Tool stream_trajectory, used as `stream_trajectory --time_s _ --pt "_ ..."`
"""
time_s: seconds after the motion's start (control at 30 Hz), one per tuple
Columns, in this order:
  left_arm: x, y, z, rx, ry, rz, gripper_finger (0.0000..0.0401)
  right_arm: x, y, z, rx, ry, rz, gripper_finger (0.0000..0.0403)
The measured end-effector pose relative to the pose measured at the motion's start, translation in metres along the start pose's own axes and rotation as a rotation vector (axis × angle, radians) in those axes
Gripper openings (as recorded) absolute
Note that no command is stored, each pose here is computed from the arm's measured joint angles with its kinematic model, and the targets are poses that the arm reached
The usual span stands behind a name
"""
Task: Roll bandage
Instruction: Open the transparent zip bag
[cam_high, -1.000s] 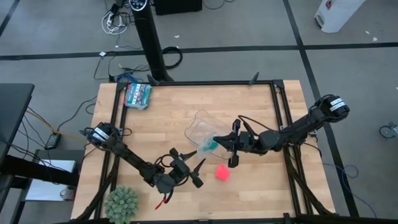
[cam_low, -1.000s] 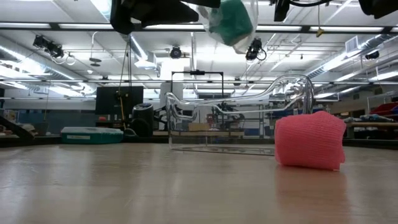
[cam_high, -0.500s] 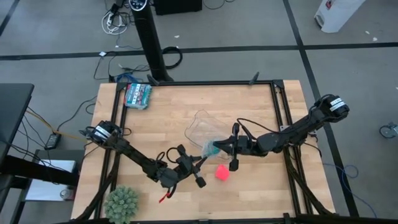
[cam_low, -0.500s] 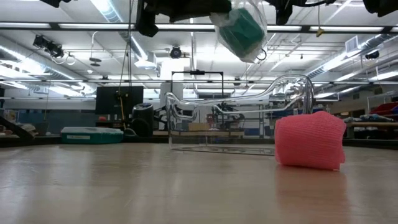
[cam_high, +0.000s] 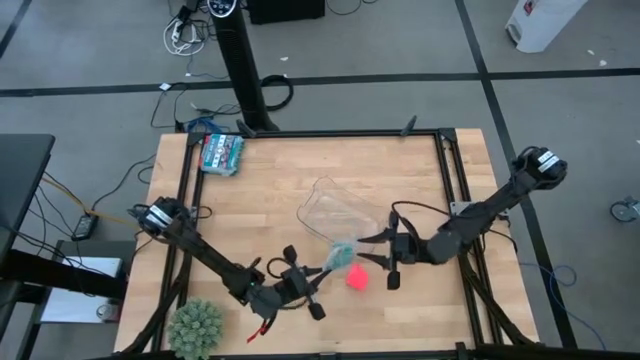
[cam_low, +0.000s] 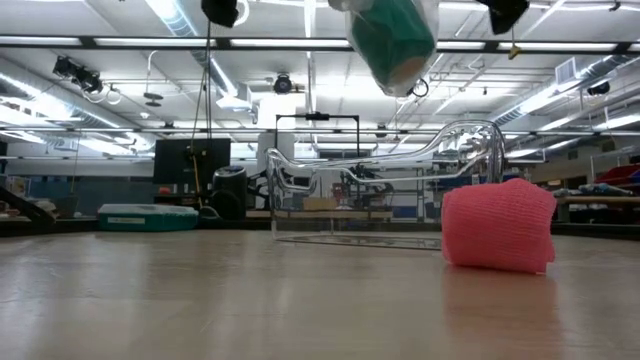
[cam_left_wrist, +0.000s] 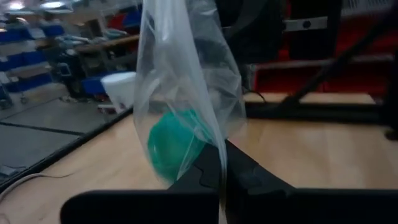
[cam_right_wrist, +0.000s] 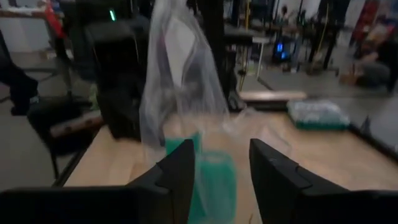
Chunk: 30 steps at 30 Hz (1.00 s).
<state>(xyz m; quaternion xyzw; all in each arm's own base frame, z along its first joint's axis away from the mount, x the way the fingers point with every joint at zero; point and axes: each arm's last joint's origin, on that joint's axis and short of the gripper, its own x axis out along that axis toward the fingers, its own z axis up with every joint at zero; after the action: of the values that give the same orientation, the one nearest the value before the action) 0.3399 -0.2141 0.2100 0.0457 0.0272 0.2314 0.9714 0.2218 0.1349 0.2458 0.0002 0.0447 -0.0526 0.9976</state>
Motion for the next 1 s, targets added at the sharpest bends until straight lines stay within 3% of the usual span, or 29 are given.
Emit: stream_trajectory --time_s 0.2,0.3,0.53,0.8,1.0 --pt "0.005 0.005 0.028 -0.028 0.132 -0.196 0.0003 -0.020 0.018 -0.007 -0.001 0.031 -0.049 0.0145" --pt "0.010 0.008 0.036 0.022 0.223 -0.300 0.0003 -0.032 0.028 -0.008 -0.002 0.021 -0.029 0.0144" --pt "0.023 0.025 0.034 0.069 0.521 -0.455 0.0003 -0.045 0.041 -0.010 -0.007 0.023 0.033 0.0144" --pt "0.041 0.035 0.035 0.004 0.562 -0.545 0.0004 -0.028 0.029 -0.009 -0.050 0.042 0.050 0.0152" --pt "0.043 0.037 0.035 0.001 0.563 -0.546 0.0004 -0.016 0.020 -0.008 -0.064 0.052 0.099 0.0164"
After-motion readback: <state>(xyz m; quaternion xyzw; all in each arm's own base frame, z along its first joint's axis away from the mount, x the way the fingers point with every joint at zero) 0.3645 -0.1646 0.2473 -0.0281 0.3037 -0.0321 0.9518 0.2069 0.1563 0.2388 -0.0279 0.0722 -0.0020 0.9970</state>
